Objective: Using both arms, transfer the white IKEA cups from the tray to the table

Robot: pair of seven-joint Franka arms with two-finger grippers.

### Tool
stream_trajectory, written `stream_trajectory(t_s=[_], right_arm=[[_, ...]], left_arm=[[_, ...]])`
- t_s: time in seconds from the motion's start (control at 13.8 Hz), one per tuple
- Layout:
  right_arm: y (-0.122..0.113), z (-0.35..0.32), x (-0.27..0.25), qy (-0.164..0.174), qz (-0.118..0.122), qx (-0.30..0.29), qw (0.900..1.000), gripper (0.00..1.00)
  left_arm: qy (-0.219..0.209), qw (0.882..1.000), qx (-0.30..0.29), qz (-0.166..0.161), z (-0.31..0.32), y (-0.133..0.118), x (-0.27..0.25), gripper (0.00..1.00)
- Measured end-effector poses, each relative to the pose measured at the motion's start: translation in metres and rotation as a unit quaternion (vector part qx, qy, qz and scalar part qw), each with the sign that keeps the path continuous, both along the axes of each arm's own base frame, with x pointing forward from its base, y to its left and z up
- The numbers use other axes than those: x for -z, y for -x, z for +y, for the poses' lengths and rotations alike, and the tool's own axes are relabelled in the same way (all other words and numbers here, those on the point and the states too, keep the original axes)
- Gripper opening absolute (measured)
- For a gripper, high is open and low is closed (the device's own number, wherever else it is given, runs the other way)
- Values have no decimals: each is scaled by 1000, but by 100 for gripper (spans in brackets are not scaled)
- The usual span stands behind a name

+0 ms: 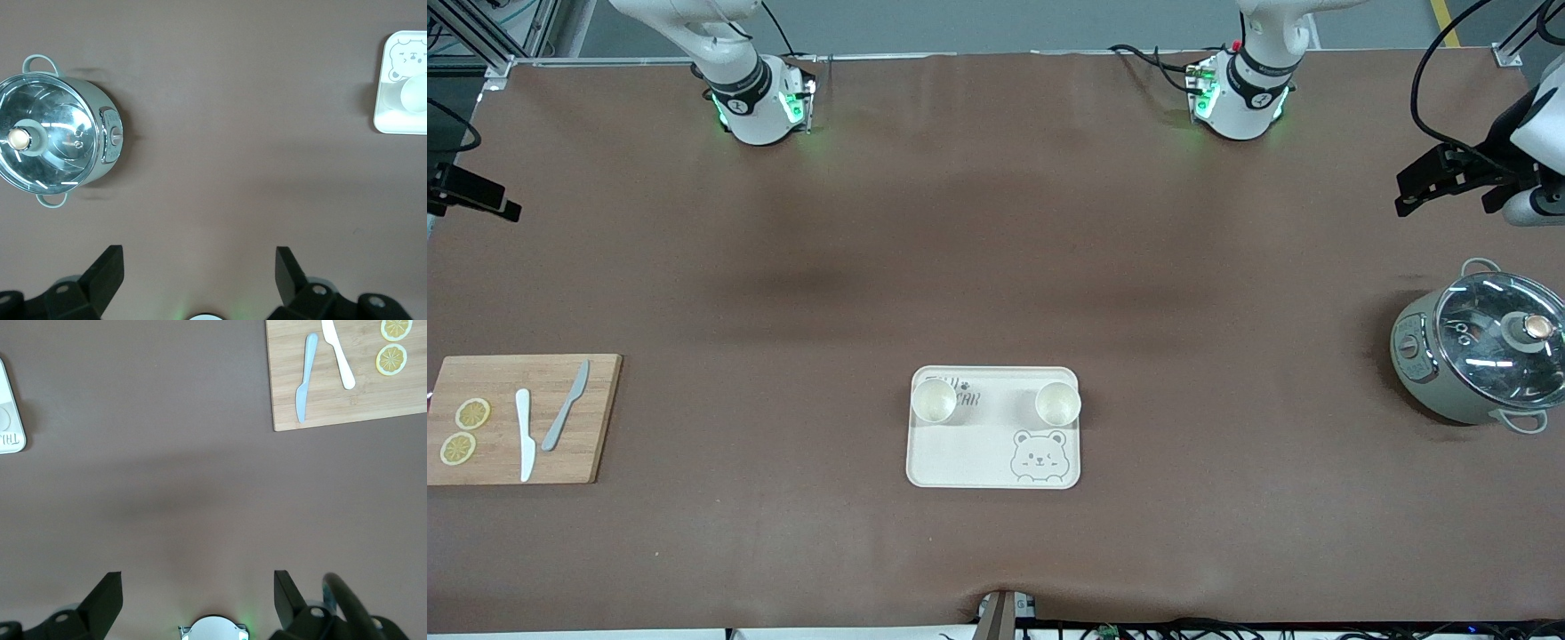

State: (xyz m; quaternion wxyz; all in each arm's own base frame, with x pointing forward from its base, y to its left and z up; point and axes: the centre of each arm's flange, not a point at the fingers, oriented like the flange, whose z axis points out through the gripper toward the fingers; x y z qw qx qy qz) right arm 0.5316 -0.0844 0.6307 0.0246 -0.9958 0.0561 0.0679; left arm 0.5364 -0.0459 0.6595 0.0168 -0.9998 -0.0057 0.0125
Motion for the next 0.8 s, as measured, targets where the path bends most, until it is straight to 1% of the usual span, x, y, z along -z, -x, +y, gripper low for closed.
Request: stream_trajectory(t_s=[0.58, 0.8], right_arm=[[0, 0, 0, 0, 0, 0, 1000, 100], [0, 0, 0, 0, 0, 0, 1000, 100]], left_arm=[[0, 1000, -2, 0, 2, 0, 0, 100], [0, 1000, -22, 6, 2, -2, 5, 100]])
